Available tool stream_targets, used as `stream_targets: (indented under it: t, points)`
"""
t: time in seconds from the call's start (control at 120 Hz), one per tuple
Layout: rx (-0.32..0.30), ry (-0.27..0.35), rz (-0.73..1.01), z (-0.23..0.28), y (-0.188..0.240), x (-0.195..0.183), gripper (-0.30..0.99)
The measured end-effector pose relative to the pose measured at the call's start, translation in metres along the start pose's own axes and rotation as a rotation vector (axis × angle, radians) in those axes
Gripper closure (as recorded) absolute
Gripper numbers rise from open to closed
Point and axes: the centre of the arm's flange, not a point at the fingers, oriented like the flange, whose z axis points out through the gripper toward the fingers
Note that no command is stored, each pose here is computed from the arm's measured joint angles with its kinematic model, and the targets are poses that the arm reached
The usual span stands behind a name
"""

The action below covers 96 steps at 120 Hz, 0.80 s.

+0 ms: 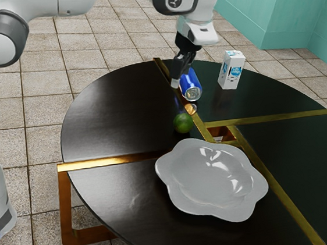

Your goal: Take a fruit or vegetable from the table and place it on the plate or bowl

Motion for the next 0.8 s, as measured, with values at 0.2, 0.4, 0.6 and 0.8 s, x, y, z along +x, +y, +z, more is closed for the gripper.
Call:
stream_targets:
  t: [0.2,0.4,0.6,0.8]
  points:
    - [0.033,0.036,0.066,0.031,-0.035,-0.001,0.00]
    - [0.027,0.031,0.171,0.070,-0.031,0.015,0.00]
    - [0.035,0.036,0.212,0.085,-0.043,0.008,0.00]
    - [0.012,0.019,0.251,0.106,-0.046,0.002,0.00]
